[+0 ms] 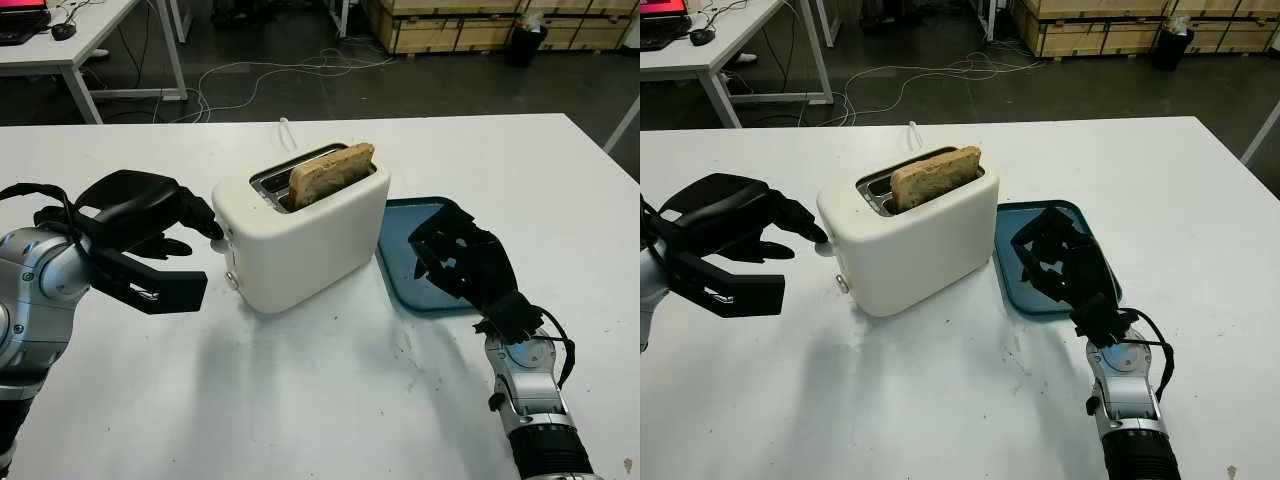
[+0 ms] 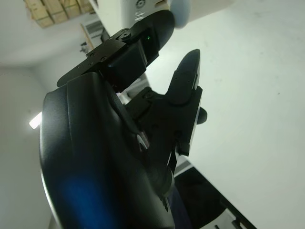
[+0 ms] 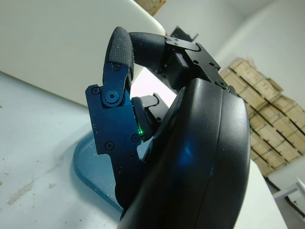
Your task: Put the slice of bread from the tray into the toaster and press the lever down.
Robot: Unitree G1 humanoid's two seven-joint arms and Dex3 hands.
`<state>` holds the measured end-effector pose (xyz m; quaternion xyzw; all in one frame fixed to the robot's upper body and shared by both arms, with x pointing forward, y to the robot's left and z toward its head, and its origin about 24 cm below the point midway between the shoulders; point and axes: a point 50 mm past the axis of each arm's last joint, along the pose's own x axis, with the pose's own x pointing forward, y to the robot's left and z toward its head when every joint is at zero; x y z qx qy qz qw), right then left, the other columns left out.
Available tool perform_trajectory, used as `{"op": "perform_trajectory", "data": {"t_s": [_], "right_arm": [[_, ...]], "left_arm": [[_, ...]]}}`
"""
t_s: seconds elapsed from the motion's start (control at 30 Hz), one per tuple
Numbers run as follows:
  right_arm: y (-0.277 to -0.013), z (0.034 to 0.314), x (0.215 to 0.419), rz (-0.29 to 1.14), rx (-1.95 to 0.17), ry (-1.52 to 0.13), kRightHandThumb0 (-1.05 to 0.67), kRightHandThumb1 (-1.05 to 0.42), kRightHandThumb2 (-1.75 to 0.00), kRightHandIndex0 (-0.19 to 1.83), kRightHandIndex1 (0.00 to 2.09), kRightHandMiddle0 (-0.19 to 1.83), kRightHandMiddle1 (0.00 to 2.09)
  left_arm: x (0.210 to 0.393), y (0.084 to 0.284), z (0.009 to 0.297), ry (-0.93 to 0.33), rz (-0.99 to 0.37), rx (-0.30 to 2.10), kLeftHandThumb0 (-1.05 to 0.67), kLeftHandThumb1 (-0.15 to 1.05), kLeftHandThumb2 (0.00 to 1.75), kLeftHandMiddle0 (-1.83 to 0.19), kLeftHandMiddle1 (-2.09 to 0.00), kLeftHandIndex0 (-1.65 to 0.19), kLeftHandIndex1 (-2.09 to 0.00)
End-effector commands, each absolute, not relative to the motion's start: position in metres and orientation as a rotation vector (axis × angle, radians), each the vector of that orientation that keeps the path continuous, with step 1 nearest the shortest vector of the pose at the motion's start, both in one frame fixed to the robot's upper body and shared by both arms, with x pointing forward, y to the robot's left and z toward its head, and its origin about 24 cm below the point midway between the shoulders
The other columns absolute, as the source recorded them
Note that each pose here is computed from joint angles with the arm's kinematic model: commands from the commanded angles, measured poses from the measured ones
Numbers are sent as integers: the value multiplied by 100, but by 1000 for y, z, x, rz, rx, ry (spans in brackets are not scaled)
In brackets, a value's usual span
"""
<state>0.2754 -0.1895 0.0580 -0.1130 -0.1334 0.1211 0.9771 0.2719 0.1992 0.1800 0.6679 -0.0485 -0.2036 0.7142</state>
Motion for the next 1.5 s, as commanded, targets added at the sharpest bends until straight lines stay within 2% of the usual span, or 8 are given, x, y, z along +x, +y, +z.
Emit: {"op": "perform_trajectory", "data": {"t_s": [0.0, 0.43, 0.53, 0.57, 0.63, 0.77, 1.17, 1.47], "right_arm": [[-191, 62, 277, 239, -218, -298, -41, -92, -42, 80, 175, 51, 175], [-193, 62, 276, 232, -230, -300, -41, -92, -41, 80, 175, 52, 175], [-194, 61, 277, 228, -238, -292, -42, -92, -41, 81, 175, 53, 175], [-194, 61, 276, 228, -240, -292, -42, -92, -41, 81, 175, 53, 175], [-195, 61, 276, 228, -244, -294, -42, -92, -41, 81, 175, 53, 175], [-196, 62, 276, 230, -247, -296, -42, -92, -41, 81, 175, 53, 175], [-196, 61, 276, 238, -250, -297, -45, -92, -40, 79, 175, 50, 175], [-195, 59, 276, 250, -269, -294, -46, -92, -41, 79, 175, 50, 175]], "left_arm": [[274, 197, 172, -75, -483, 1482, -13, 89, 0, -109, -145, -105, 0], [280, 187, 115, 47, -599, 1410, -9, 89, 0, -107, -130, -105, -1], [281, 188, 99, 107, -605, 1419, -9, 91, 0, -104, -106, -108, -1], [280, 189, 93, 123, -604, 1414, -8, 91, 0, -108, -88, -108, -1], [279, 189, 84, 148, -597, 1407, -7, 92, 0, -113, -81, -108, 0], [276, 191, 66, 192, -575, 1384, -2, 92, 1, -93, -142, -133, -8], [254, 189, 20, 362, -541, 1243, -3, 92, 18, -91, -64, -109, -1], [231, 190, -23, 548, -589, 1199, 0, 92, 26, -93, -48, -104, -1]]}}
